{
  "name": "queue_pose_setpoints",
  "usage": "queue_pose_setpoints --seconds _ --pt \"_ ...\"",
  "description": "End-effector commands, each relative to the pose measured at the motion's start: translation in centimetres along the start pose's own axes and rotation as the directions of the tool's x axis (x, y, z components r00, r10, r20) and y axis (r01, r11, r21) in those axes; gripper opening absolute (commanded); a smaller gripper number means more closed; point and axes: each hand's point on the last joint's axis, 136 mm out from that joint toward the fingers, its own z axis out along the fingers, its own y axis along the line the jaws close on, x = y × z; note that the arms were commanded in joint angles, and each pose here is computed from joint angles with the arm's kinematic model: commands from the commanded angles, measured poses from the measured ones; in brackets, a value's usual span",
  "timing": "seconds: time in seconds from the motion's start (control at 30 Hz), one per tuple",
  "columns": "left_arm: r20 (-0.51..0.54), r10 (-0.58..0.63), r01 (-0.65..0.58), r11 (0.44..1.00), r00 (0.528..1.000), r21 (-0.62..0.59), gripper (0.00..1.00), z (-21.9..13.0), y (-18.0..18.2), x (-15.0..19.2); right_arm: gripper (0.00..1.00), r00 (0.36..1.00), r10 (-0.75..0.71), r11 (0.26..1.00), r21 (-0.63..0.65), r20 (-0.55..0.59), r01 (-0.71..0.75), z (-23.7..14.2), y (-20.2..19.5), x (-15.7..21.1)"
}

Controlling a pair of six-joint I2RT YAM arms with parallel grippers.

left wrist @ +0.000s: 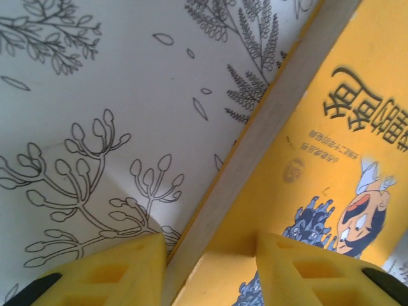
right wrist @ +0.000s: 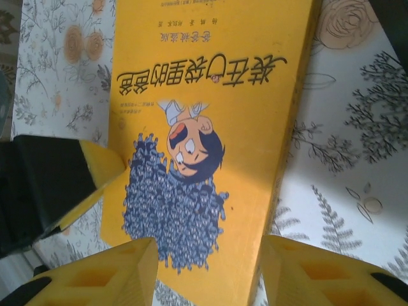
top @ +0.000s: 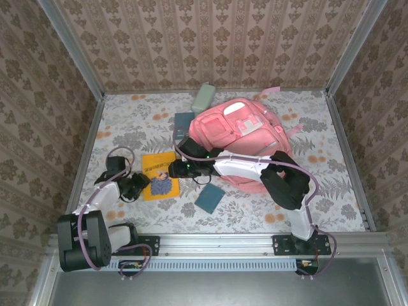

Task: Pack the student bag
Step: Rotate the book at the middle-left of the table, then pick up the book from the middle-left of the table.

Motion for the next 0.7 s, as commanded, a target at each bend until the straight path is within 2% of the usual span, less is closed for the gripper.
queue_pose_setpoints --seconds 0.0,0.17,0.33,0.53,0.67 --pt "-0.014 0.014 -0.015 0.998 1.000 -0.057 0.39 0.5 1.3 0.7 0.45 1.000 0.018 1.000 0.012 -0.003 -0.018 0.9 0.3 -0.5" --pt "-0.034 0.008 -0.011 0.997 0.999 -0.083 0.33 1.0 1.9 1.9 0.44 0.999 0.024 0.999 0.046 -0.029 -0.023 3.1 -0.8 0.0" --pt "-0.032 0.010 -0.013 0.996 0.999 -0.087 0.33 0.5 1.7 2.6 0.43 0.999 0.016 0.993 0.115 -0.029 -0.013 3.8 -2.4 0.2" --pt "0.028 0.067 -0.065 0.995 0.997 -0.079 0.39 -1.3 0.3 0.8 0.45 1.000 -0.018 0.990 0.138 -0.017 0.020 3.0 -2.6 -0.2" --pt "0.022 0.065 -0.064 0.996 0.998 -0.059 0.39 -0.7 -0.3 -0.5 0.46 1.000 -0.021 0.990 0.142 -0.009 0.022 2.8 -2.7 -0.5"
